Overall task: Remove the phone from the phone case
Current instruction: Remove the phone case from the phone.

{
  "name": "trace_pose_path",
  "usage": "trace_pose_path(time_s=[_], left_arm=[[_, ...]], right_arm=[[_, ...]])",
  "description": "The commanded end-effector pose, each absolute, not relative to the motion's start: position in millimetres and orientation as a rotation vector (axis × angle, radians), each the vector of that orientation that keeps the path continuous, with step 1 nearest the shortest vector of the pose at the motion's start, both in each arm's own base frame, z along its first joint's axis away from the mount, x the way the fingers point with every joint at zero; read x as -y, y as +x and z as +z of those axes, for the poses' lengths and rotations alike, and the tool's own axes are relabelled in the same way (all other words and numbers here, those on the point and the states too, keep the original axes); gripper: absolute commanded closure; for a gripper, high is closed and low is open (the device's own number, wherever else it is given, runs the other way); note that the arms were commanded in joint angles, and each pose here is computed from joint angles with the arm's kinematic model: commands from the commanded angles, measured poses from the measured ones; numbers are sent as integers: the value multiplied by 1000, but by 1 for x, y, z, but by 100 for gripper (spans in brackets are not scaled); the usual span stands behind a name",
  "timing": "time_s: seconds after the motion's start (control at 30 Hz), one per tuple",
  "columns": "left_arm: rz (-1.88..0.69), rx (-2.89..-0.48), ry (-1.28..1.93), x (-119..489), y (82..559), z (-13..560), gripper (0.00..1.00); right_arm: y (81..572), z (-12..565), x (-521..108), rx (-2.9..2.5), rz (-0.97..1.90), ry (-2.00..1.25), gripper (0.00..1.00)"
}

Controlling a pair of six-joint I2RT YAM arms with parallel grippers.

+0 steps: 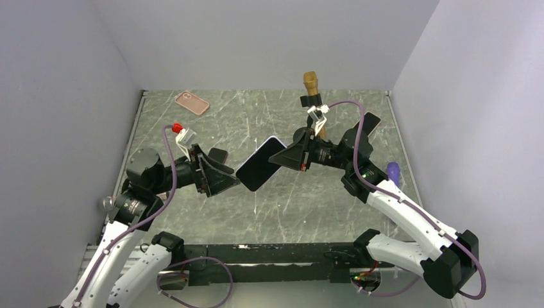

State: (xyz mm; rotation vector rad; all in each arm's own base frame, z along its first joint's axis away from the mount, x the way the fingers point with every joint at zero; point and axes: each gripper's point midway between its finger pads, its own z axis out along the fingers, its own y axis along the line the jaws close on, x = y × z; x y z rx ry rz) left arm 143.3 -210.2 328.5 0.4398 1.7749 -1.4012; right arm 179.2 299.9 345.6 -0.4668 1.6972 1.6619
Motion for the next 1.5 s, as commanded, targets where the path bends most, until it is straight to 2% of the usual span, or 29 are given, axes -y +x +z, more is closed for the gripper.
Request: trace_pose_path(time_s=[0.0, 0.47, 0.7, 1.03, 1.47], left_arm=[[-1425, -1715, 517, 216, 135, 337, 23], [-1522, -1693, 610, 236, 120, 338, 44], [-1338, -1724, 460, 216, 135, 345, 36], [-1442, -1699, 462, 221, 123, 347, 41], [-1517, -1723, 449, 229, 125, 335, 40]], right_arm=[[169, 394, -297, -1502, 1707, -539, 100], [169, 390, -298, -1507, 1703, -537, 100], [173, 390, -291, -1525, 1639, -492, 100], [172, 394, -290, -1505, 1659, -483, 100], [169, 394, -293, -1491, 1698, -490, 100]])
